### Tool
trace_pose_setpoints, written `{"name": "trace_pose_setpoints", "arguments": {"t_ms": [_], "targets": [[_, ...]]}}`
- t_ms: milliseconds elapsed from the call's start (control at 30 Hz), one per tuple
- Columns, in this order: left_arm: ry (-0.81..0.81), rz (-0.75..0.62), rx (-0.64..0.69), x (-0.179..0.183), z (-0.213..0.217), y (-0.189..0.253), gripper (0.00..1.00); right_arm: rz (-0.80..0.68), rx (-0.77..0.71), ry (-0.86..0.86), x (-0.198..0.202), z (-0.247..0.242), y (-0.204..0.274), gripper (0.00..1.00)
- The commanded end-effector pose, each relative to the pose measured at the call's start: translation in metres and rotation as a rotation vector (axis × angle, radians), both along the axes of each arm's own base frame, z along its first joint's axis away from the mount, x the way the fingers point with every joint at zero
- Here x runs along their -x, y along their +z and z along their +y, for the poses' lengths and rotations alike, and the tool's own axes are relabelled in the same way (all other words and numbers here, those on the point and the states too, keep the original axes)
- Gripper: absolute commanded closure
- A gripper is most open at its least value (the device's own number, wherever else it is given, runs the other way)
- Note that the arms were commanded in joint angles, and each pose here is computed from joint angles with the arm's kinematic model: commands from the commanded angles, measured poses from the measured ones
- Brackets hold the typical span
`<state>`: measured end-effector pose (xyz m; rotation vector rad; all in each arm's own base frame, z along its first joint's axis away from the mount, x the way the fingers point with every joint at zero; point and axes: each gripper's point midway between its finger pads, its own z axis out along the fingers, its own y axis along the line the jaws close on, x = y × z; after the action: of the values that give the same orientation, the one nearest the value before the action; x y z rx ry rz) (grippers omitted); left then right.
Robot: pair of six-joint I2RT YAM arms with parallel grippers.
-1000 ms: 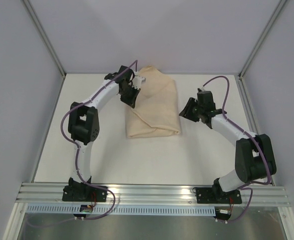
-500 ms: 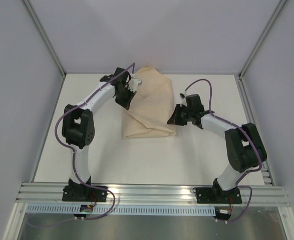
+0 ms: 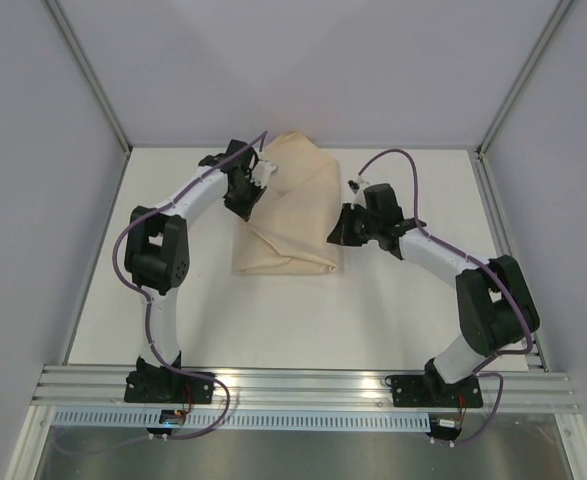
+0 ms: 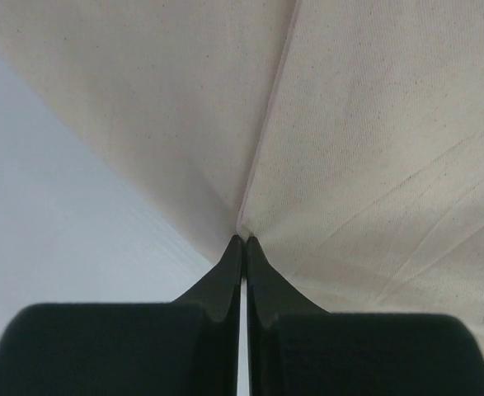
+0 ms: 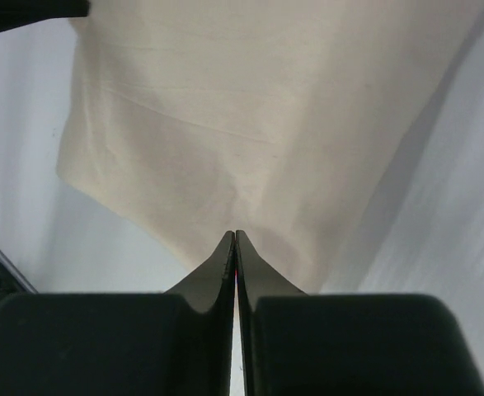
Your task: Prepare the surgical pack
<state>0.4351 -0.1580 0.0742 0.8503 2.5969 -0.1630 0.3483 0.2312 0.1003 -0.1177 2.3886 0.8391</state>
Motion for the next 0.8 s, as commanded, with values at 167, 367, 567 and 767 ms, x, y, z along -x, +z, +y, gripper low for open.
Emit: {"name": "trace_pose_setpoints", "arguments": {"t_ms": [167, 367, 567, 767], "targets": [[0.026, -0.032, -0.073, -0.012, 0.023, -0.002, 1.0, -0.071, -0.135, 0.204, -0.007, 0.079, 0.015, 1.0], [0.032, -0.032, -0.085, -0.012, 0.028, -0.003, 1.0, -0.021, -0.125, 0.3, 0.019, 0.091, -0.018, 0.99], [0.035, -0.036, -0.073, -0.014, 0.032, 0.002, 1.0, -0.062, 0.027, 0.26, 0.025, 0.06, -0.026, 1.0], [0.024, -0.045, -0.068, -0.013, 0.031, 0.011, 1.0, -0.245, 0.119, 0.19, -0.008, 0.047, 0.042, 0.77]]}}
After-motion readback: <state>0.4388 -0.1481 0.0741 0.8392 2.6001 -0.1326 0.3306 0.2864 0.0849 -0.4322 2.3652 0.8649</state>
